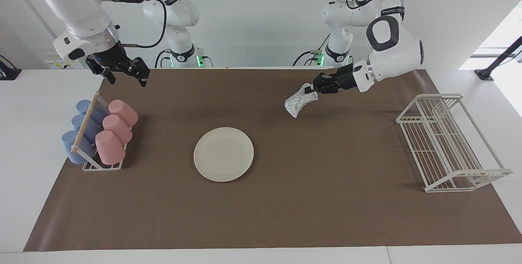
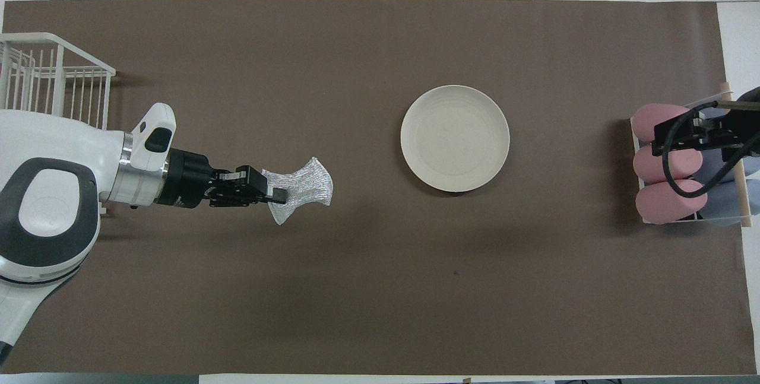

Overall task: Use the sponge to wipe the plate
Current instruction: 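Lower the sponge into the rack and open the left gripper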

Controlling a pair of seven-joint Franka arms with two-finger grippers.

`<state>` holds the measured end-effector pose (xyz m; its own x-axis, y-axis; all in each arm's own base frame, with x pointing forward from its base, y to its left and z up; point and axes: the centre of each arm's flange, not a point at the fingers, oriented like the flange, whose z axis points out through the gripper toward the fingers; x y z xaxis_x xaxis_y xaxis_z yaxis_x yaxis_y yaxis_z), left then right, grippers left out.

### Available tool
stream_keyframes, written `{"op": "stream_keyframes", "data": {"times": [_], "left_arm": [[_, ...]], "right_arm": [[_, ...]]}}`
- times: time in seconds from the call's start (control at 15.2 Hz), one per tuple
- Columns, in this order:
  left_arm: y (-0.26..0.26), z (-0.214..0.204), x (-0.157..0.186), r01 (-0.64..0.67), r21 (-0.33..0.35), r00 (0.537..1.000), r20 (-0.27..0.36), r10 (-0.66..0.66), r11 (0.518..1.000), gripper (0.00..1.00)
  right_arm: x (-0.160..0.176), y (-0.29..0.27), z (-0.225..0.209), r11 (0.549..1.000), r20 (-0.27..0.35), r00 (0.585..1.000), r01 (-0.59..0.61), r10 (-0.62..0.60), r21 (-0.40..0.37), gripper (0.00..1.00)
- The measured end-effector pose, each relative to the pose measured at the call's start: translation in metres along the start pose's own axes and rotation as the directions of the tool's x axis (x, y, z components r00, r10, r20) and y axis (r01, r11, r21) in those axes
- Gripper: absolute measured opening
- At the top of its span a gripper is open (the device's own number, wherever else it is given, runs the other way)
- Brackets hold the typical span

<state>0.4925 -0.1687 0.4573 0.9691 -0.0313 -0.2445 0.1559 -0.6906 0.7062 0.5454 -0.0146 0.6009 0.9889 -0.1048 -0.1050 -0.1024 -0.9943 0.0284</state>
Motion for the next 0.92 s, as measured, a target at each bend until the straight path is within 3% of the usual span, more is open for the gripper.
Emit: {"op": "stream_keyframes", "data": {"times": [0.26,0.52,0.72,0.92], "left_arm": [[0.01,-0.025,0.012,0.059,0.184,0.997,-0.052,-0.05,0.981,0.05],[0.022,-0.048,0.022,0.055,0.369,0.997,-0.067,-0.033,0.928,0.05],[0.024,-0.066,0.03,0.06,0.538,0.997,-0.077,-0.022,0.841,0.05],[0.021,-0.083,0.034,0.063,0.691,0.996,-0.084,-0.007,0.72,0.05]], "right_arm": [[0.011,0.016,0.014,1.0,0.013,1.0,0.022,-0.022,0.004,1.0],[0.014,0.01,0.02,1.0,-0.002,1.0,0.031,-0.031,0.001,1.0],[0.01,0.028,0.014,0.998,-0.015,0.998,0.069,-0.069,0.004,1.0],[0.004,0.038,0.004,0.997,-0.034,0.997,0.076,-0.076,0.007,1.0]]}}
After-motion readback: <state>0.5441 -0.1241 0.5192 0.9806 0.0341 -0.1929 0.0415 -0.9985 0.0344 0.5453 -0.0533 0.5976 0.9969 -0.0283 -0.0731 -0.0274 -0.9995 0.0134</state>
